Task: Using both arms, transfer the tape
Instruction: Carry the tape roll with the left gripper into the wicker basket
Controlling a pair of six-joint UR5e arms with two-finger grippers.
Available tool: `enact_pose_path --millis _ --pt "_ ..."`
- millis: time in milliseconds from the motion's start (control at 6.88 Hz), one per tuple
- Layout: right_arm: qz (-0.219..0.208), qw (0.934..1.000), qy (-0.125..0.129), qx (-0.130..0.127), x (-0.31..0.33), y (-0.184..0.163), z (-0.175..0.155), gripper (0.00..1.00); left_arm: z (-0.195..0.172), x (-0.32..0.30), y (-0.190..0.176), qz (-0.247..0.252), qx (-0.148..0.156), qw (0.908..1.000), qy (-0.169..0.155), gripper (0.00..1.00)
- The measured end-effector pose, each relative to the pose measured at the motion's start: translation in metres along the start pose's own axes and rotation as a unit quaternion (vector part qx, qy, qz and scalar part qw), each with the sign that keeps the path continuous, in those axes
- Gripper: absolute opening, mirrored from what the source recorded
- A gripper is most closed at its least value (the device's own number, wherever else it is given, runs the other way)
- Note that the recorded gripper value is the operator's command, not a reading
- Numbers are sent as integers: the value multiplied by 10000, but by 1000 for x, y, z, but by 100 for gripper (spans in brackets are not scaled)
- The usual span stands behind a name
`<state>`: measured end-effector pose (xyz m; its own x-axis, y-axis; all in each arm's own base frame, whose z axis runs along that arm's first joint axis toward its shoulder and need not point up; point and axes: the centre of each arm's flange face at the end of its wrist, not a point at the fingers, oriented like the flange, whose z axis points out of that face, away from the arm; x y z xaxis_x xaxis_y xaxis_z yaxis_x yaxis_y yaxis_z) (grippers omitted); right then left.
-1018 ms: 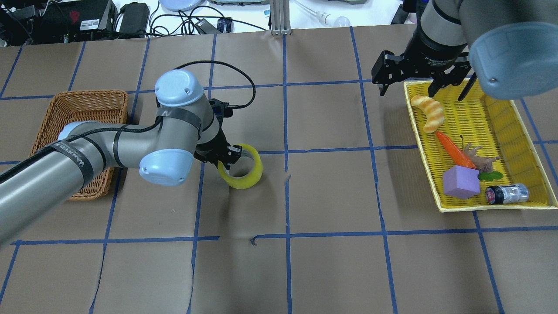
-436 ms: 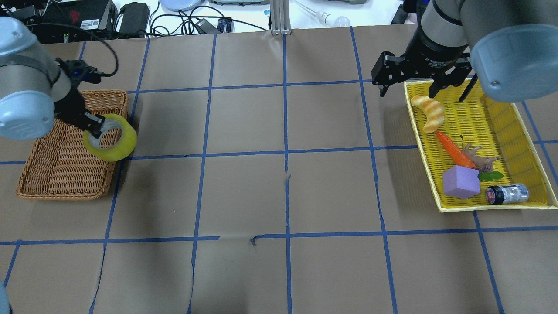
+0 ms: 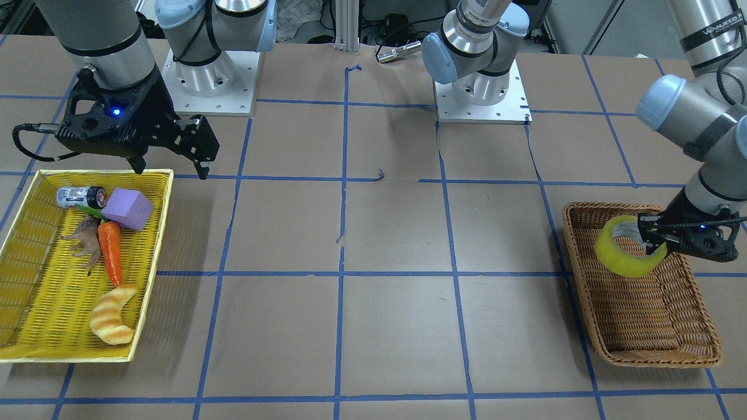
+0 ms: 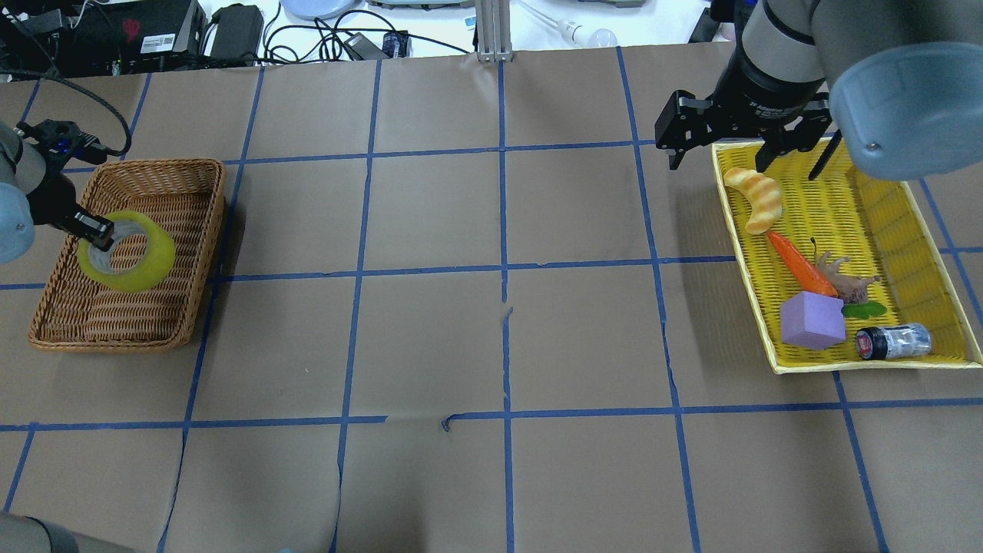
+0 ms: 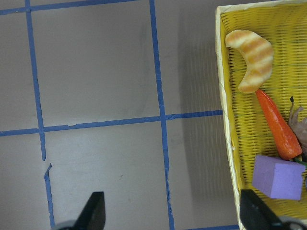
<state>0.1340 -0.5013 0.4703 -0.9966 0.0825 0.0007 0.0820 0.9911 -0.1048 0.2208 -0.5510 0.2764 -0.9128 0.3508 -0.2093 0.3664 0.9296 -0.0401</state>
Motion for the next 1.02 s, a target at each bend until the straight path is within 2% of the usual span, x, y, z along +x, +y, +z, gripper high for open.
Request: enact_pose_path --millis 145,291,436,582,873,1018 --pt "-11 10000 16 2 0 0 0 100 18 -4 -2 -16 88 10000 -23 84" --pt "-23 10000 85 6 2 0 0 100 30 -5 -7 -62 248 9997 54 86" --pt "-32 9998 175 13 3 0 0 100 33 -5 -12 -144 429 9989 150 91" --pt "-36 9998 215 17 4 0 0 100 25 -3 -15 -226 529 9982 160 91" --pt "-38 9997 232 17 4 0 0 100 -16 20 -31 -480 694 9962 214 91" --pt "-37 9997 234 18 4 0 0 100 -44 49 -51 -626 797 9946 225 91"
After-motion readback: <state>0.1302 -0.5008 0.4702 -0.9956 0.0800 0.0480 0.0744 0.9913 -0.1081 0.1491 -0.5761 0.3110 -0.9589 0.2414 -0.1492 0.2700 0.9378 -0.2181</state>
